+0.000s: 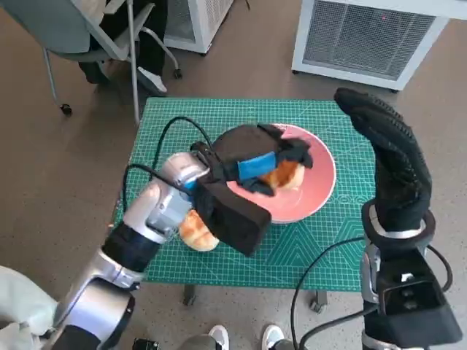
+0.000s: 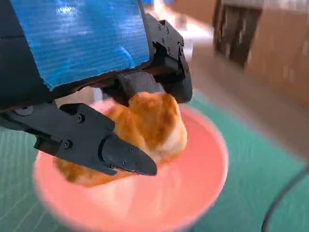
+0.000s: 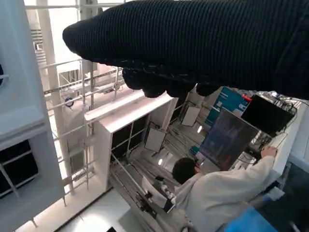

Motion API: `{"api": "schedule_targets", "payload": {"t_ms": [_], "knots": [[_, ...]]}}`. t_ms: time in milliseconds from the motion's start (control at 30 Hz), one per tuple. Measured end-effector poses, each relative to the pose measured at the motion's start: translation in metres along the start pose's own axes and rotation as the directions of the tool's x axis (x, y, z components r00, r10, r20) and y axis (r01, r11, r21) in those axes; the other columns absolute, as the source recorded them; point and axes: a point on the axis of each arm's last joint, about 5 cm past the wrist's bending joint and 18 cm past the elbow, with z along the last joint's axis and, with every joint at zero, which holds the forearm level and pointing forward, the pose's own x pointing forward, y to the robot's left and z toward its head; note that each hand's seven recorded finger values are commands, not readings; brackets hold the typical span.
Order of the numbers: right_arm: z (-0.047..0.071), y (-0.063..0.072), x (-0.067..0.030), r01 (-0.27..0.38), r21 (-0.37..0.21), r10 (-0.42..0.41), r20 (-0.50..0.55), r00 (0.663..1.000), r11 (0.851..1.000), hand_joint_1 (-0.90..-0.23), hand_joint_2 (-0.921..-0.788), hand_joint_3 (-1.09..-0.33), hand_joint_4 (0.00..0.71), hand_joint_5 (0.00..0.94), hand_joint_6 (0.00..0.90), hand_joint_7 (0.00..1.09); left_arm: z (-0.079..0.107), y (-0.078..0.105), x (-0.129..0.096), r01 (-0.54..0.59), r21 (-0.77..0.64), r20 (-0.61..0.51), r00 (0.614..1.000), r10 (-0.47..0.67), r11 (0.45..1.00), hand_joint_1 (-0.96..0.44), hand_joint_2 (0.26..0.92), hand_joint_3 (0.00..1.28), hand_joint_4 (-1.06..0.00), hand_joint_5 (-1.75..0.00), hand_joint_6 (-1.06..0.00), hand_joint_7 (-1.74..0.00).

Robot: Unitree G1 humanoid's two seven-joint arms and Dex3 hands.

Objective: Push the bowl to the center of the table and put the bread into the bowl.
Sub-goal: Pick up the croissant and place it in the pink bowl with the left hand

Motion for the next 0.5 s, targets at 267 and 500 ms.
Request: {"api": "schedule_targets", "payload": {"t_ms": [267, 500], "knots": [[0.002, 0.0, -0.0028, 0.006, 0.005, -0.006, -0.008, 1.0, 1.0, -0.393, -0.921, -0.541, 0.443, 0.007, 0.071, 0.78, -0.005, 0.009, -0.017, -0.059, -0.005, 0.065, 0.996, 0.059, 0.998, -0.24, 0.865, 0.0, -0.13, -0.01, -0.32, -0.03], [0.004, 0.001, -0.0029, 0.006, 0.007, -0.006, -0.007, 1.0, 1.0, -0.392, -0.921, -0.545, 0.442, 0.006, 0.069, 0.78, -0.01, 0.012, -0.042, -0.158, 0.013, 0.134, 0.979, 0.155, 0.987, -0.25, 0.851, 0.0, -0.2, -0.03, -0.4, -0.06]]}}
